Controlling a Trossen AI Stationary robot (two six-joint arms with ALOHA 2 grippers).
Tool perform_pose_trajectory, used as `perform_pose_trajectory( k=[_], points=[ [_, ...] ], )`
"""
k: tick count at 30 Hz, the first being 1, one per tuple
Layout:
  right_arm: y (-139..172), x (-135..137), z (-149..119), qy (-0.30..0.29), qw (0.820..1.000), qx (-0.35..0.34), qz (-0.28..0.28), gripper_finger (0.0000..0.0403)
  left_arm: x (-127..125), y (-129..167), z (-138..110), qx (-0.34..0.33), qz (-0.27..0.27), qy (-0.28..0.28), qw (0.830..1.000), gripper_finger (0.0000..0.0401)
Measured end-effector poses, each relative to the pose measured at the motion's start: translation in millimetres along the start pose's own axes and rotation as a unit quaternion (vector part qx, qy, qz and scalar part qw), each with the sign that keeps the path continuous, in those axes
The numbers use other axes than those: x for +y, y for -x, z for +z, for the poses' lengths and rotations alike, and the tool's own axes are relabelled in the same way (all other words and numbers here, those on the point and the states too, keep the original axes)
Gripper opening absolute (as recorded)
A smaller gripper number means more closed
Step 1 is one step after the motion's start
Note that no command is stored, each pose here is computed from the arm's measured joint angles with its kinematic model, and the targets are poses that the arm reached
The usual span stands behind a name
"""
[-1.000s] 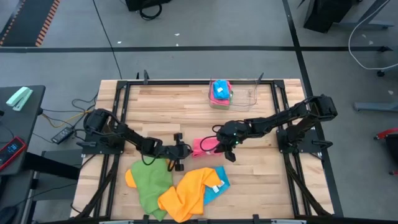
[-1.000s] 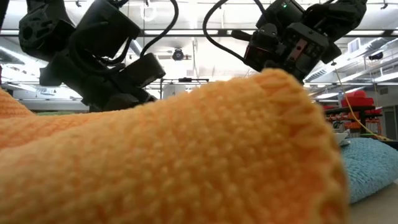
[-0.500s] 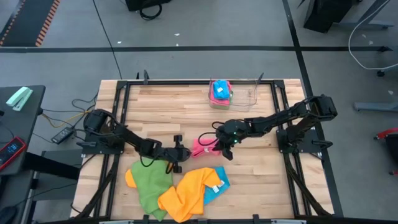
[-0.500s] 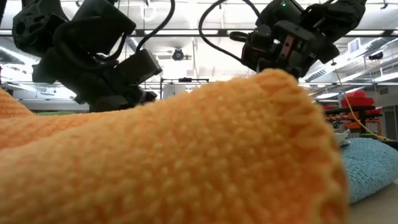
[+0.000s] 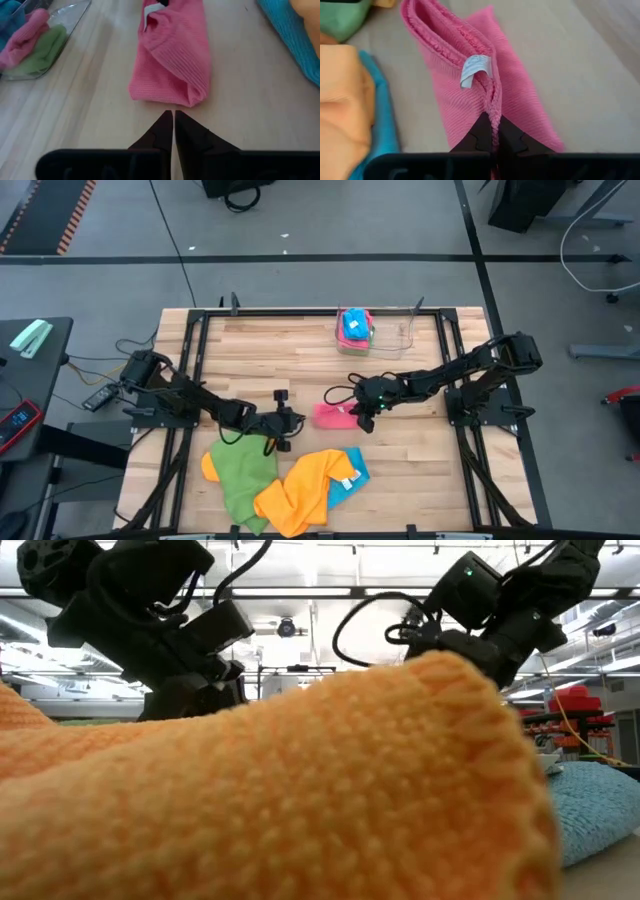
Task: Fold microfiber towels
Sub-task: Fold the pink towel
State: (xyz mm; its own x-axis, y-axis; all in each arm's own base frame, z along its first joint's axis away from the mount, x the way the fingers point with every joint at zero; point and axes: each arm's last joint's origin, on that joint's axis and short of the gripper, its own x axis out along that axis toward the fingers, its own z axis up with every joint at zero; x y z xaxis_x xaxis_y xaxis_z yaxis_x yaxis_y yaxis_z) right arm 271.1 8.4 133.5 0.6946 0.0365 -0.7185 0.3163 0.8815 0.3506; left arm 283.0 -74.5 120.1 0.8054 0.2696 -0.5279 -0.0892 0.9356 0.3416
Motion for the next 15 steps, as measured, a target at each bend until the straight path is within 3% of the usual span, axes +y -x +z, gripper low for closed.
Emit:
perform_pose_trajectory(
  k=[5, 10, 15],
  points=[
    [-0.1, -1.9, -1.4, -0.005, 1.0, -0.005, -0.015, 0.0008, -0.7, 0.3, 1.0, -0.005, -0.005, 0.002, 1.0, 0.0012],
    [-0.1, -2.2, -1.3, -0.005, 1.0, -0.008, -0.021, 0.0008, -2.9, 0.0, 10.4, -0.054, -0.04, 0.025, 0.997, 0.0016],
    [-0.1, -2.9, -1.5, -0.013, 0.999, -0.011, -0.029, 0.0008, 0.5, -2.2, 15.8, -0.082, -0.034, 0.046, 0.995, 0.0024]
  ],
)
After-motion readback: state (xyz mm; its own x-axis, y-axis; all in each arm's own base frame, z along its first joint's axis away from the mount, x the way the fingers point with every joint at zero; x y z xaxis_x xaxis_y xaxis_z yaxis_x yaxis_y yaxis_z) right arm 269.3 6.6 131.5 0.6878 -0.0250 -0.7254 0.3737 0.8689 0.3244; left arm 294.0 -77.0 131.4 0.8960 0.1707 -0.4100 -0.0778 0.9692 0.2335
